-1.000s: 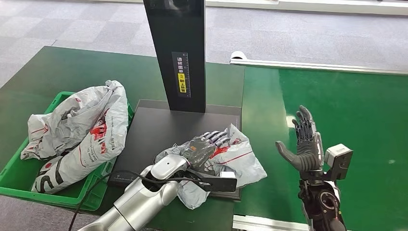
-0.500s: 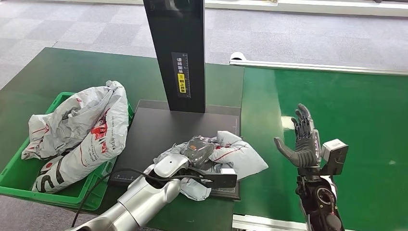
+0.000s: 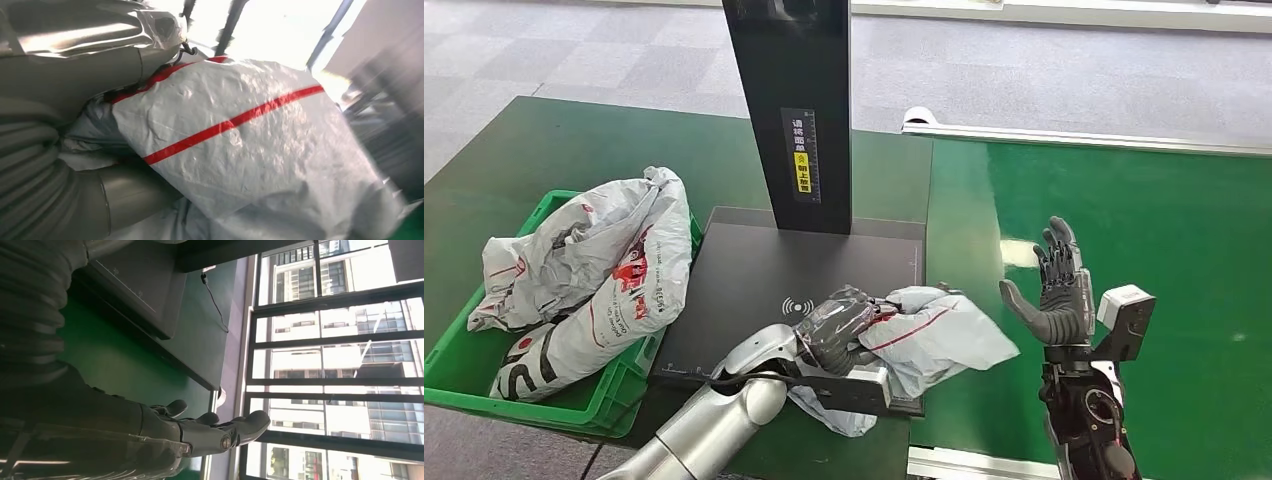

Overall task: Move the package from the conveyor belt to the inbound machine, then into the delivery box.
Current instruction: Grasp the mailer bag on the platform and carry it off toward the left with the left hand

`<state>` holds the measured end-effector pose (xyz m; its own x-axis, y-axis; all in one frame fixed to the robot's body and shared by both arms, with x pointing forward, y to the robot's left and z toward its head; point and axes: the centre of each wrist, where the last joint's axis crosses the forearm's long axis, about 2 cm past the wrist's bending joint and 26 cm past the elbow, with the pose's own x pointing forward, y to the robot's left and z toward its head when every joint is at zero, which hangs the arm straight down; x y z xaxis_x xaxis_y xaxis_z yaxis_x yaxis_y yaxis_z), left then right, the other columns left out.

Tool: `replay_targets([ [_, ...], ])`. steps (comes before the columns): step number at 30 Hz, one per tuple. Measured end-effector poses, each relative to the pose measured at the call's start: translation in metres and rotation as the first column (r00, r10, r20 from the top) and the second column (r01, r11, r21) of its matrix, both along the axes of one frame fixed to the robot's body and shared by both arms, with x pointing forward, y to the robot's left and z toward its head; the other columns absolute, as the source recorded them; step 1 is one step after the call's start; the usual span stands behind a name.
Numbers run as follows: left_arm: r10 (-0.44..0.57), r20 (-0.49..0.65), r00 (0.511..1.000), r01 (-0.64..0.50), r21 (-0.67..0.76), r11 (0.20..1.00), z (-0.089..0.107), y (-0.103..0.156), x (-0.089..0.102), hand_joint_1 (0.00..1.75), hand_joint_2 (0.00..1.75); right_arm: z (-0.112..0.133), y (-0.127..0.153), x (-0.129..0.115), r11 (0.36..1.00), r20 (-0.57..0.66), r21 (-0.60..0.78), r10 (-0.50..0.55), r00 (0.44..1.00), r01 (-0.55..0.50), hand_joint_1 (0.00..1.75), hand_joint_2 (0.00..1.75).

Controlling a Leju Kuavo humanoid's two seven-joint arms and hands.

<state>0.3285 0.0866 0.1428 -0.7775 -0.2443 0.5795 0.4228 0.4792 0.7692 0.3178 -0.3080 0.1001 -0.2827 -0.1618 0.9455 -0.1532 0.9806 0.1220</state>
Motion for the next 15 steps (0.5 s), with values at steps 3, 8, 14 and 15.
replay_targets([
  [3, 0.008, 0.057, 0.998, 0.003, -0.183, 0.983, 0.021, 0.005, -0.007, 1.75, 1.75, 0.0, -0.004, -0.001, 1.0, -0.012, 0.016, -0.023, 1.0, 0.023, 0.0, 1.75],
  [8, 0.123, 0.194, 0.973, -0.056, -0.318, 0.946, 0.046, 0.022, -0.006, 1.75, 1.75, -0.003, -0.012, -0.005, 0.999, -0.02, 0.016, -0.038, 0.999, 0.038, 0.0, 1.75],
  [14, 0.255, 0.309, 0.916, -0.082, -0.478, 0.874, 0.058, 0.037, -0.009, 1.75, 1.75, -0.006, -0.016, -0.009, 0.999, -0.025, 0.013, -0.046, 0.999, 0.046, 0.0, 1.75],
  [15, 0.303, 0.329, 0.894, -0.094, -0.523, 0.847, 0.063, 0.04, -0.01, 1.75, 1.75, -0.007, -0.017, -0.011, 0.999, -0.026, 0.013, -0.049, 0.998, 0.05, 0.0, 1.75],
])
